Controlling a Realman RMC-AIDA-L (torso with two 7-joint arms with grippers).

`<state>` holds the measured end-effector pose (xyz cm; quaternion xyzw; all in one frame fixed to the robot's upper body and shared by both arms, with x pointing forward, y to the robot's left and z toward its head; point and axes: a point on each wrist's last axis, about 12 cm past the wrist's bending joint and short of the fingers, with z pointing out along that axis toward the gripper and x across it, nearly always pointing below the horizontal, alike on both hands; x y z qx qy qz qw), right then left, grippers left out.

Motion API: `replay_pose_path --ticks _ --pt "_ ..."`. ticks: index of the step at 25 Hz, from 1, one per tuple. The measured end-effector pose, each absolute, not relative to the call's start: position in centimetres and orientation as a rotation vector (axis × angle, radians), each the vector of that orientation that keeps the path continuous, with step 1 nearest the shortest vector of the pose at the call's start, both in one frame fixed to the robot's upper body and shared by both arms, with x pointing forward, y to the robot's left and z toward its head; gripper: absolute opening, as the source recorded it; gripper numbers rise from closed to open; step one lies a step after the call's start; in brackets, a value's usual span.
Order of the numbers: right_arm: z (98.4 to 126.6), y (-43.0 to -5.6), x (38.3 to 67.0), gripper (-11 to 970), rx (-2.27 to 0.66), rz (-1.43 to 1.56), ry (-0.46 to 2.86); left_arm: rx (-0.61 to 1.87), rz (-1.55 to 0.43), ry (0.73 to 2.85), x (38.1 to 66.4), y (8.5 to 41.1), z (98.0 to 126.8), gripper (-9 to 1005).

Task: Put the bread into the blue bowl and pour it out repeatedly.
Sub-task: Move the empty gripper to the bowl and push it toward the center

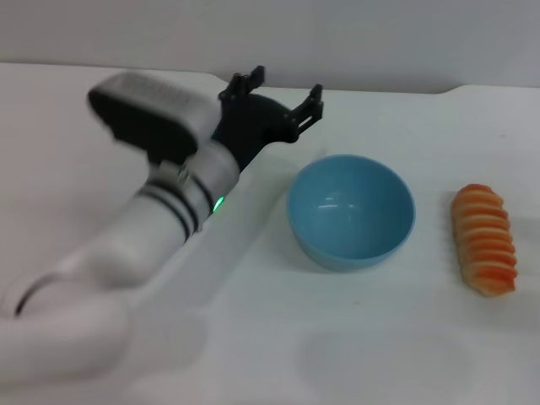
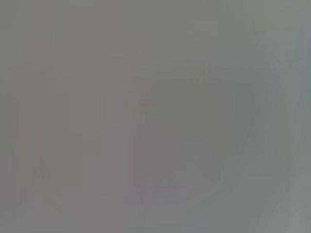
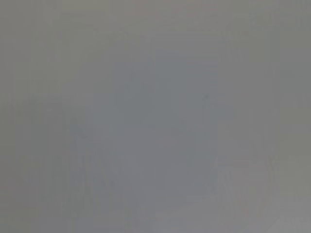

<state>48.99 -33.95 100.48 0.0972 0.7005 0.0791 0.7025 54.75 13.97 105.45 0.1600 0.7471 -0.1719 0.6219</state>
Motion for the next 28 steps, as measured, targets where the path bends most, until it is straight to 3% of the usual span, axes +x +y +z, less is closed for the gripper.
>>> replay_pose_path --ticks 9,18,28 --pt "100.6 -34.0 49.2 730 0.213 0.174 1.558 0.499 -0.462 2.003 58.8 12.7 109.4 859" --pt "100.8 -34.3 49.4 730 0.205 0.162 1.548 0.544 -0.513 2.242 61.2 15.0 112.4 858" --pt "100.9 -34.4 49.5 730 0.205 0.156 1.548 0.604 -0.540 2.343 60.3 15.1 111.1 859"
